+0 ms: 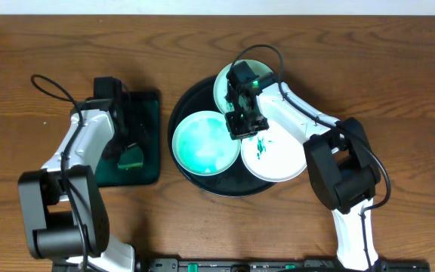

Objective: Clean dirty plates on tray and stack at the side
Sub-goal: 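Return the sponge to the black tray with the left gripper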

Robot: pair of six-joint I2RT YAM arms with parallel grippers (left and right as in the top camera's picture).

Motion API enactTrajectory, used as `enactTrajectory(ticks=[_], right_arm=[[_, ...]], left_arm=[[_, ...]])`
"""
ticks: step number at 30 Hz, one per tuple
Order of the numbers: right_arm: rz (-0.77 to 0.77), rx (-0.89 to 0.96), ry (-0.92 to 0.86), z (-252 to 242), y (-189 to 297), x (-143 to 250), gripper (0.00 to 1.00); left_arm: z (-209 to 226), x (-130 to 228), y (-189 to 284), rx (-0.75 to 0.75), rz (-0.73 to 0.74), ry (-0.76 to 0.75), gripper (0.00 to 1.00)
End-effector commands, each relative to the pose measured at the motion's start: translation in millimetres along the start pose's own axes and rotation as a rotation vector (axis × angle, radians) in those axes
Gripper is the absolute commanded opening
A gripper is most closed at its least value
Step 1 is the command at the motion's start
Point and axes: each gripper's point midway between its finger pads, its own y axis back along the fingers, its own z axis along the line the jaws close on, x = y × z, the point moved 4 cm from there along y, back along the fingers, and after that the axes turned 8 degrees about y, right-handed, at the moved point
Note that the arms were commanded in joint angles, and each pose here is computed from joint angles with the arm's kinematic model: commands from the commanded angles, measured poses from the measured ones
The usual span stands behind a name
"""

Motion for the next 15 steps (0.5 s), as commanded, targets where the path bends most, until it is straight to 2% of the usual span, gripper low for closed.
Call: enactTrajectory(ticks=[1, 7, 12, 15], right_arm=[[-0.022, -0.004, 0.057, -1, -5, -5, 0.01], [-0.077, -0.010, 0.121, 6, 2, -18, 0.01], [-0.104, -0.011, 0.233, 27, 16, -28, 0.01], [-0.113, 0.055, 0.265, 35, 27, -33, 0.01]], left_arm=[[-16, -2, 39, 0.141, -0.036, -0.002, 0.80], [-13, 1, 92, 0.220, -0.159, 0.012, 0.81], [-10, 4, 119, 0.260, -0.229, 0.011, 0.81], [-8, 6, 126, 0.271, -0.247, 0.010, 0.81]])
